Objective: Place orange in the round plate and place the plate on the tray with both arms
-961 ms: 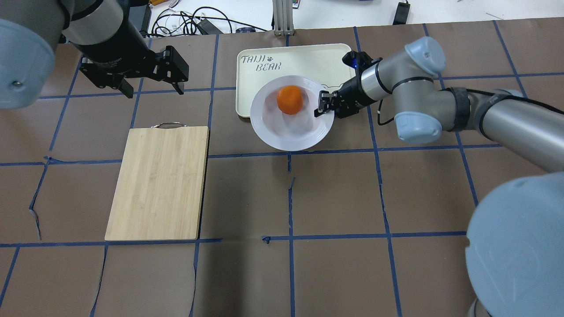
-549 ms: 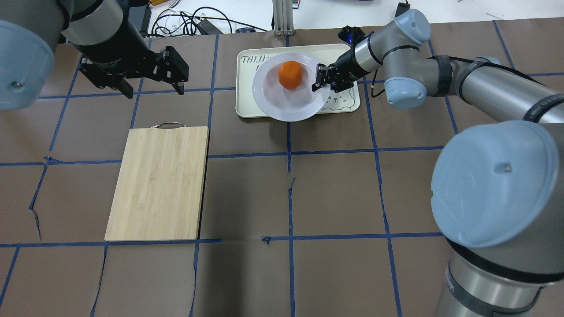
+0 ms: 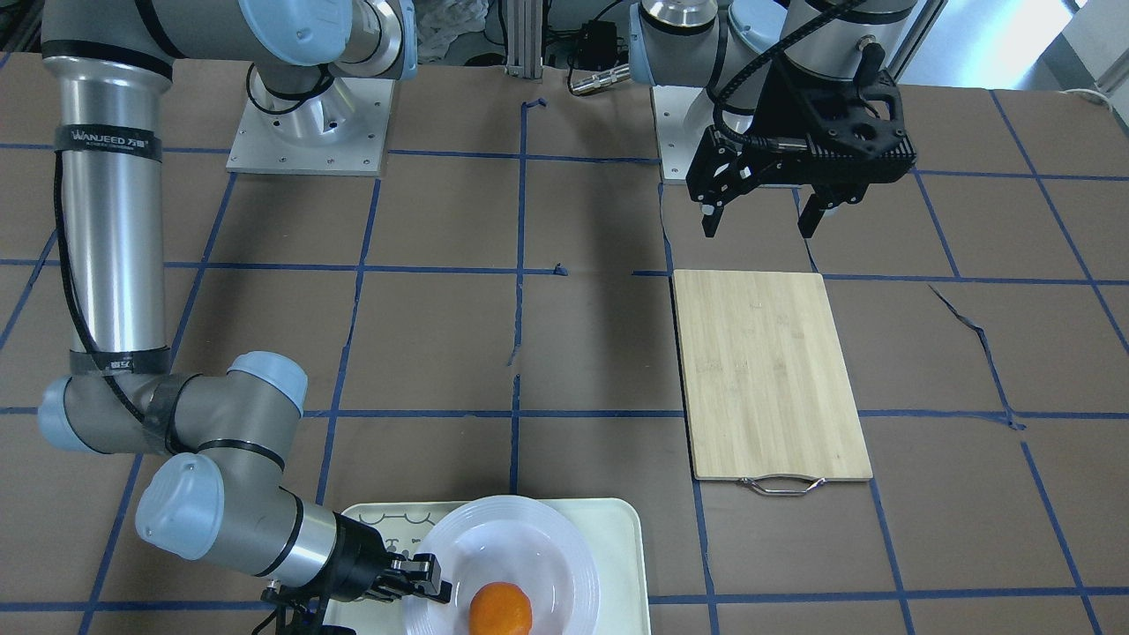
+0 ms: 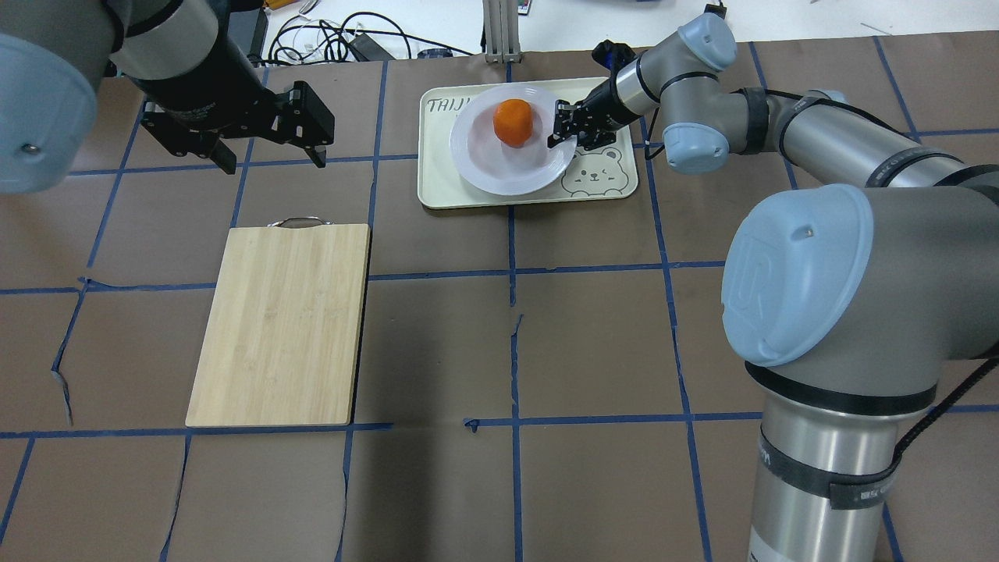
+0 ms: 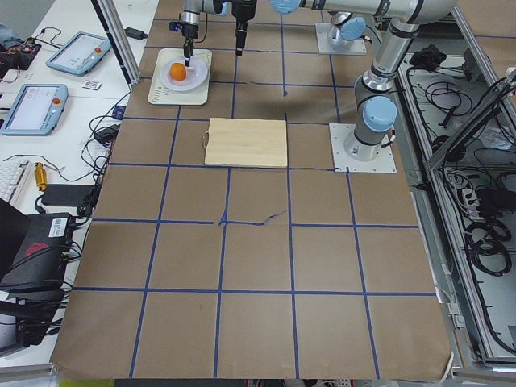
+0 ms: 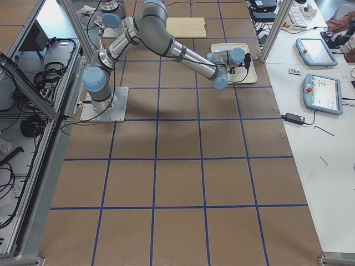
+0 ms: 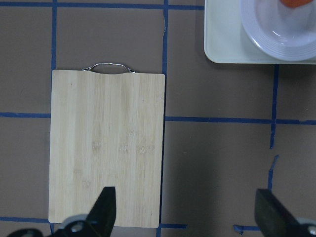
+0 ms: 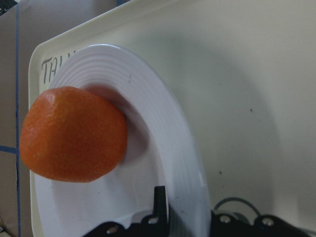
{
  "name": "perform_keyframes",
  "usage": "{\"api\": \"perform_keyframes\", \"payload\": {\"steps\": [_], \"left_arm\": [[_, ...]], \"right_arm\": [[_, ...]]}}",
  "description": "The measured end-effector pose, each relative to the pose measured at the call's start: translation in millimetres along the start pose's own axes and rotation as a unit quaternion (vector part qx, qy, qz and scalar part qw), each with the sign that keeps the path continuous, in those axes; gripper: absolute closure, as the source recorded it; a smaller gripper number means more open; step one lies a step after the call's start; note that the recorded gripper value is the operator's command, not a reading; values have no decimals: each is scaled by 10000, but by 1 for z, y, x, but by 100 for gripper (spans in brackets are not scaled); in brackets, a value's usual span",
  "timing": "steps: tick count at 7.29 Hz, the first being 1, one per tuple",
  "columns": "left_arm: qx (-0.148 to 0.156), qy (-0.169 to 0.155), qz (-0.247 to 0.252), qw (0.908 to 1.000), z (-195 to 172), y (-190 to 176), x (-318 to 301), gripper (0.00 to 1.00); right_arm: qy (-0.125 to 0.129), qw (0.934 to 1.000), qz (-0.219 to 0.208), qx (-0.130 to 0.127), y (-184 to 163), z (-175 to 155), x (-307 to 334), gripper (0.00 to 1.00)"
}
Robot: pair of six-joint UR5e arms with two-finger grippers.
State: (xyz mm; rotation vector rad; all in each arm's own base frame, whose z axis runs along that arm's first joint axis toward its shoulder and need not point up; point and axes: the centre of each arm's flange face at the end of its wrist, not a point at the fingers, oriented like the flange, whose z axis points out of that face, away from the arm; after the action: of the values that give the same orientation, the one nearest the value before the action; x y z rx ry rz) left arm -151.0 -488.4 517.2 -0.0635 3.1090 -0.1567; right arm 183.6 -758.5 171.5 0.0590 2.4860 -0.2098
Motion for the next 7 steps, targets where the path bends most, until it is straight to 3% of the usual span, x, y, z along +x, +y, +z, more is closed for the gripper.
{"api": "perform_keyframes", "payload": {"steps": [1,2,4,7], "left_arm": [[0,0,0,10000,0,0,0,0],[0,0,0,10000,0,0,0,0],[0,0,0,10000,0,0,0,0],[0,0,0,10000,0,0,0,0]], "right_arm": [[109,9999,64,20,-1,-10,-5,0],[372,9992,145,19,-1,-33,-16,0],[985,9947,295,-72,10,-109,-54,0],[1928,9788,525,-454,63,-221,-111,0]]}}
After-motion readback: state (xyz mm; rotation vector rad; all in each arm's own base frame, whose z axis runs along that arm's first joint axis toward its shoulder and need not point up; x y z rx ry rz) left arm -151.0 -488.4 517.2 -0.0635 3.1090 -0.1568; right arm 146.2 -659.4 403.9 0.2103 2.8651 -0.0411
